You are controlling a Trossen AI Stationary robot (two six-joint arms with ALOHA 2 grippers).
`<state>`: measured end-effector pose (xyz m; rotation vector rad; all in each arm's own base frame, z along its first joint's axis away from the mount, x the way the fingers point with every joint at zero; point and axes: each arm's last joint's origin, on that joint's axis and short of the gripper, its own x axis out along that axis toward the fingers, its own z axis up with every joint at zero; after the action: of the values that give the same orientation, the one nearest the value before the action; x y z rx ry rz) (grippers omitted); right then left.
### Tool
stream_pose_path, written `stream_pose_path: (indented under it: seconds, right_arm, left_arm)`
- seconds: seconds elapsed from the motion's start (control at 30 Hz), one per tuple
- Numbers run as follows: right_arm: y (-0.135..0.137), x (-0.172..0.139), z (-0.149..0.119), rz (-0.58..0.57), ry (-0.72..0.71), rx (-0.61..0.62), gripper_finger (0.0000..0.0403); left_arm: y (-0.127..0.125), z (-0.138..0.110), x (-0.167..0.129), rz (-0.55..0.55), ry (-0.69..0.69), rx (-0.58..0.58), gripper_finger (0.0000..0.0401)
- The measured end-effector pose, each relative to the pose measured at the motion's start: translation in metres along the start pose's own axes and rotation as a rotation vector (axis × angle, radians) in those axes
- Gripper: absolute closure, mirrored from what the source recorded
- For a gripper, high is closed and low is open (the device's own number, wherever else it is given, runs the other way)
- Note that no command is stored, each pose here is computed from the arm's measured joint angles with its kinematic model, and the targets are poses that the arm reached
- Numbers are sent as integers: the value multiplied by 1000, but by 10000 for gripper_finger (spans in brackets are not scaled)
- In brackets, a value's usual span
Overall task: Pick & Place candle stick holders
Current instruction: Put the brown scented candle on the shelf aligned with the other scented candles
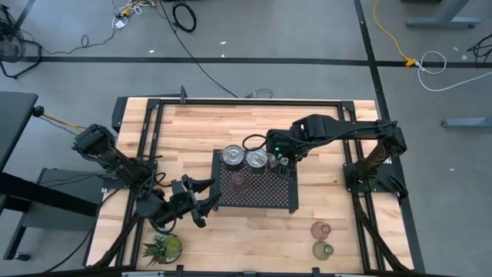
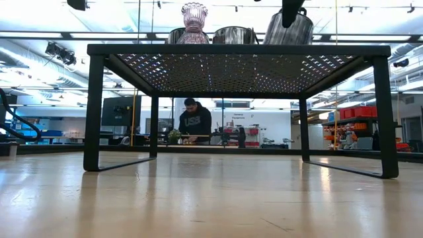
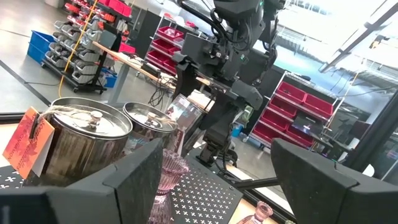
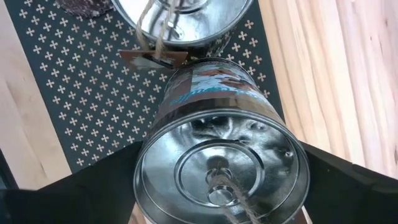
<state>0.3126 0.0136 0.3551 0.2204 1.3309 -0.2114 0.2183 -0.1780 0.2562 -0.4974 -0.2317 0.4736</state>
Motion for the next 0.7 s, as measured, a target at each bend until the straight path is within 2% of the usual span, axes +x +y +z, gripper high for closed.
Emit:
stream_pose_path:
  seconds: [0.7]
  right_arm:
    - [0,0,-1,0,8,-23,23]
  left_arm:
    - [0,0,0,0,0,-1,103]
